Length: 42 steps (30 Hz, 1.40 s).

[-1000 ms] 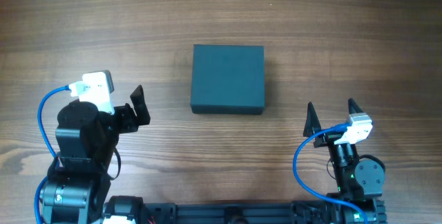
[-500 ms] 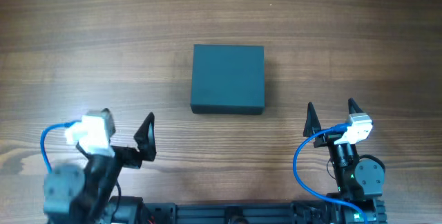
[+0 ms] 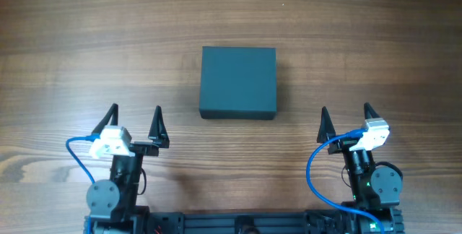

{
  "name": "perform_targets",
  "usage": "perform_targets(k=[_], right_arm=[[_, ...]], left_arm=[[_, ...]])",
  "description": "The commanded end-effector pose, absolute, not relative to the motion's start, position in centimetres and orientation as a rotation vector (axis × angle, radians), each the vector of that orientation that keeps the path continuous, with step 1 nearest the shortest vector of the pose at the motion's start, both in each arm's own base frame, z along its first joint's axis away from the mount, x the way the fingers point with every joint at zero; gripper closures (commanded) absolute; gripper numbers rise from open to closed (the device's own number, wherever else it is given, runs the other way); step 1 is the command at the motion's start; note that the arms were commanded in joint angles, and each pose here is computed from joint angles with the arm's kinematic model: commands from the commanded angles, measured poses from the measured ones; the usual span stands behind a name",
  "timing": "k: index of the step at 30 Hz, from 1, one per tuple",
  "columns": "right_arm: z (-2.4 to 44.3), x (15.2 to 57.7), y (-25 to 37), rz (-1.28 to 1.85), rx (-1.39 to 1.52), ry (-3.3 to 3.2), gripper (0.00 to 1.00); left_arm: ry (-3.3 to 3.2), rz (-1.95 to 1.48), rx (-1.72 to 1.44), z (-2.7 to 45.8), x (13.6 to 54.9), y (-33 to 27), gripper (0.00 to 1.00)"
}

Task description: Pack container

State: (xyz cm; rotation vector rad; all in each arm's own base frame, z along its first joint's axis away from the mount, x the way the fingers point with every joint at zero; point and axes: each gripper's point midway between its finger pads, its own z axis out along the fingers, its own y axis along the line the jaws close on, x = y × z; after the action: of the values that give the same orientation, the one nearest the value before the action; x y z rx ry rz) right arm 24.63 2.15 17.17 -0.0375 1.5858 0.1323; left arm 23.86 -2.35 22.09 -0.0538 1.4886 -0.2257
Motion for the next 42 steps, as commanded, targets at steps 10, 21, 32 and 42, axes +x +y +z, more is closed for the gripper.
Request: perform_targets(k=[10, 21, 32, 42], right_arm=[[17.6, 24.6, 2.0, 0.137, -0.014, 1.569, 0.00], [17.6, 24.6, 2.0, 0.137, -0.013, 1.569, 0.00], [17.6, 24.6, 2.0, 0.137, -0.014, 1.569, 0.00], [17.6, 24.6, 2.0, 0.137, -0.013, 1.569, 0.00]], left_arm=[[1.649, -0.148, 0.044, 15.6, 24.4, -2.8, 0.00], [1.621, -0.155, 0.236, 15.9, 24.1, -4.8, 0.00], [1.621, -0.149, 0.232, 15.9, 24.1, -4.7, 0.00], [1.624, -0.124, 0.208, 15.9, 24.2, -4.0, 0.00]])
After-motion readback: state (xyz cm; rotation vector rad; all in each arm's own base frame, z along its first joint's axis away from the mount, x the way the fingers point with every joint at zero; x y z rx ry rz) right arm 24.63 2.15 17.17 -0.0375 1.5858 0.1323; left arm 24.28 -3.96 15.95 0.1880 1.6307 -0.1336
